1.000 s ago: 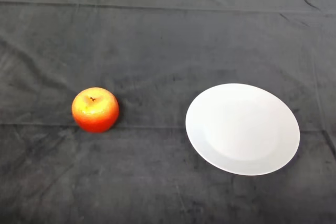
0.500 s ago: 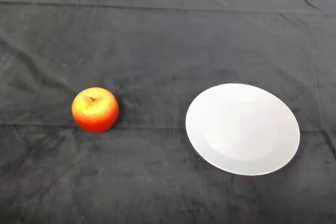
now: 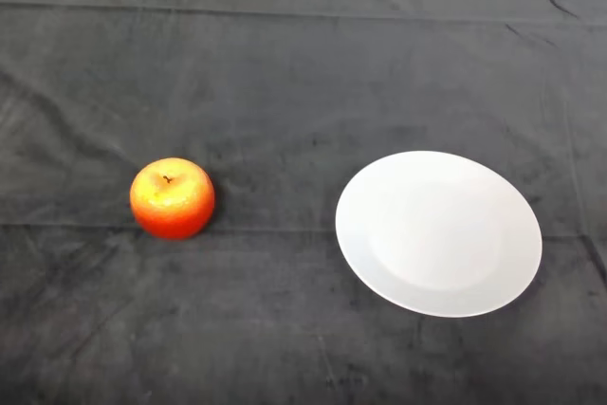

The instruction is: Move the apple to the plate

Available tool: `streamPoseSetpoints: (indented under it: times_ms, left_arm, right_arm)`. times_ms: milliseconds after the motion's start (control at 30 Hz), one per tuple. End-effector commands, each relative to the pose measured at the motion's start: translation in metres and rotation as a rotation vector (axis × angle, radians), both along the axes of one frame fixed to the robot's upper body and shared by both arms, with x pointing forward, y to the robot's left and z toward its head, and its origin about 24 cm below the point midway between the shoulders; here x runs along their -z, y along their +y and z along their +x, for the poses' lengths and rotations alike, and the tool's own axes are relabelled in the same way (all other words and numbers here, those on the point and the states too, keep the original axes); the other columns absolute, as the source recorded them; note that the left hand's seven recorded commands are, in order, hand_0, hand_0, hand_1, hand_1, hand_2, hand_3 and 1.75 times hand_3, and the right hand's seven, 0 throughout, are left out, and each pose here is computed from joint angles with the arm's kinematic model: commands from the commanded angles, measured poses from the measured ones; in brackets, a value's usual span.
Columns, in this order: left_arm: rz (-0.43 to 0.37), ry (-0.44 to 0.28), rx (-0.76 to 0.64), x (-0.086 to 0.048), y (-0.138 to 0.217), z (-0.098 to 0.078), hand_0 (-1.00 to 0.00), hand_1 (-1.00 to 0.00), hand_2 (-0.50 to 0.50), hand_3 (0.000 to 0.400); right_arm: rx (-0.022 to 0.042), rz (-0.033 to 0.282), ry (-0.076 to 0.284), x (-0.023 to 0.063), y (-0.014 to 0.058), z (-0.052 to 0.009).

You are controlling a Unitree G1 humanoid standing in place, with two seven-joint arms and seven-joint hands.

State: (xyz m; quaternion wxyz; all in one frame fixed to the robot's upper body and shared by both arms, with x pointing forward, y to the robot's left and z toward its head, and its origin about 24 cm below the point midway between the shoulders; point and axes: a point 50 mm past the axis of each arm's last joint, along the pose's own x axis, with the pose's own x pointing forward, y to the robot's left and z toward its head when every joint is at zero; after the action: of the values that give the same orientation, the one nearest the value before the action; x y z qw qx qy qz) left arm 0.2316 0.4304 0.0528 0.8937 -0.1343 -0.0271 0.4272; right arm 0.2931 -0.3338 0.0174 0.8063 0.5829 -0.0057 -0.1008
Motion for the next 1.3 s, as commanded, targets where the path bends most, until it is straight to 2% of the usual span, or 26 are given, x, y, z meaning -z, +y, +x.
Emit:
streamPoseSetpoints:
  times_ms: [33,467,900,1300]
  left_arm:
    - [0.058,-0.06,0.065,-0.019,-0.009,0.021,0.0,0.0,0.0,0.0]
    - [0.135,0.004,0.281,-0.014,-0.042,0.049,0.0,0.0,0.0,0.0]
    - [0.247,0.094,0.504,-0.008,-0.075,0.07,0.0,0.0,0.0,0.0]
    - [0.346,0.127,0.692,-0.006,-0.118,0.094,0.0,0.0,0.0,0.0]
  right_arm:
    - [0.0226,-0.006,-0.008,-0.004,-0.0069,-0.0015]
    - [0.0225,-0.007,-0.007,-0.0039,-0.0068,-0.0015]
    - [0.0224,-0.008,-0.007,-0.0039,-0.0067,-0.0015]
    - [0.0224,-0.009,-0.006,-0.0039,-0.0067,-0.0015]
